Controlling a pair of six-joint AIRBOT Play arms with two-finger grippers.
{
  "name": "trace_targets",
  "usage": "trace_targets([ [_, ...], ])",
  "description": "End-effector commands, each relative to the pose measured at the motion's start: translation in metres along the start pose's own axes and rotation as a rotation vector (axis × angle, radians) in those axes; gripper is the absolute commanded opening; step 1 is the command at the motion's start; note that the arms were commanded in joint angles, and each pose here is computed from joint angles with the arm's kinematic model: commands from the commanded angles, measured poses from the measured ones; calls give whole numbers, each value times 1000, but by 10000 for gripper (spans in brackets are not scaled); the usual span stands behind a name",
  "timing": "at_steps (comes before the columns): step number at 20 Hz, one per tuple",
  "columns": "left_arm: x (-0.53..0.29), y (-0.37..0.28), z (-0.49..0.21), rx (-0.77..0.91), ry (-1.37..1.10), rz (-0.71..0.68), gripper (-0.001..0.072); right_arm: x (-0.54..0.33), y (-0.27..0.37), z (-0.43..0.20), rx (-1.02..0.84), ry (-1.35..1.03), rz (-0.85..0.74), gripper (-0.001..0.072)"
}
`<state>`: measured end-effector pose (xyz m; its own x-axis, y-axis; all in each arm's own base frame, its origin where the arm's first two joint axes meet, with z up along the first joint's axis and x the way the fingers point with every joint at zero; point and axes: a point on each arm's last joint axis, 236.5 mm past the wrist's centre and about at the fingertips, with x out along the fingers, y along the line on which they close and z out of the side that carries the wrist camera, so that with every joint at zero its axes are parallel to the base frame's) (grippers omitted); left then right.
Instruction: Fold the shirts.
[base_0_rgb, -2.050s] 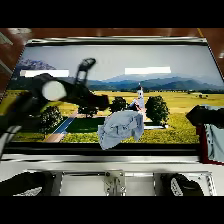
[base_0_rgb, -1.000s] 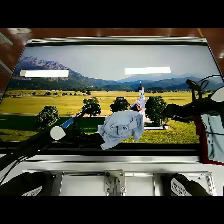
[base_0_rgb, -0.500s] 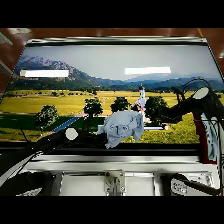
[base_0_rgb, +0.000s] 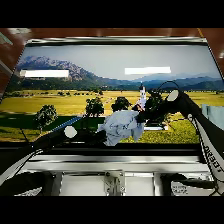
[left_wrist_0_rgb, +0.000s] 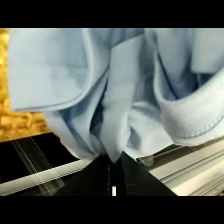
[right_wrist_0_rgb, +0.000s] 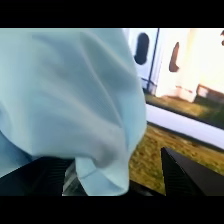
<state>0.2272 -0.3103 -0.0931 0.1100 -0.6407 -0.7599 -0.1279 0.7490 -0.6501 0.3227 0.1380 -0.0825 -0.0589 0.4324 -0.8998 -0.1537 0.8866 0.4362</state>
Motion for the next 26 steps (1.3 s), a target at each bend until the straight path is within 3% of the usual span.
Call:
trace_targets([
  [1, -4, -8, 11, 0, -19, -17, 40, 10, 11, 12, -6, -44, -20, 486],
  [2, -5, -13, 14, 25, -27, -26, 40, 10, 10, 16, 8, -60, -22, 184],
  [3, -7, -18, 18, 55, -32, -36, 40, 11, 8, 18, 35, -71, -28, 71],
  [7, -29, -29, 34, 191, -13, -41, 37, -15, -3, 25, -2, -98, -87, 68],
  [10, -95, -28, 70, 335, -45, 43, 36, -110, -7, 53, -167, -276, -287, 68],
  [12, -179, -50, 114, 423, -239, 100, 36, -209, 19, 76, -307, -524, -402, 69],
  [14, -295, -111, 141, 559, -549, 62, 36, -319, 64, 77, -404, -825, -465, 68],
  [17, -483, -199, 108, 739, -1017, -4, 37, -465, 133, 30, -488, -1255, -498, 68],
  [20, -604, -232, 47, 793, -1335, -25, 37, -545, 172, -32, -534, -1509, -517, 69],
  [23, -643, -242, 9, 836, -1445, -40, 37, -578, 185, -73, -524, -1623, -510, 69],
  [26, -620, -226, 11, 820, -1339, 20, 37, -598, 195, -91, -536, -1694, -508, 69],
])
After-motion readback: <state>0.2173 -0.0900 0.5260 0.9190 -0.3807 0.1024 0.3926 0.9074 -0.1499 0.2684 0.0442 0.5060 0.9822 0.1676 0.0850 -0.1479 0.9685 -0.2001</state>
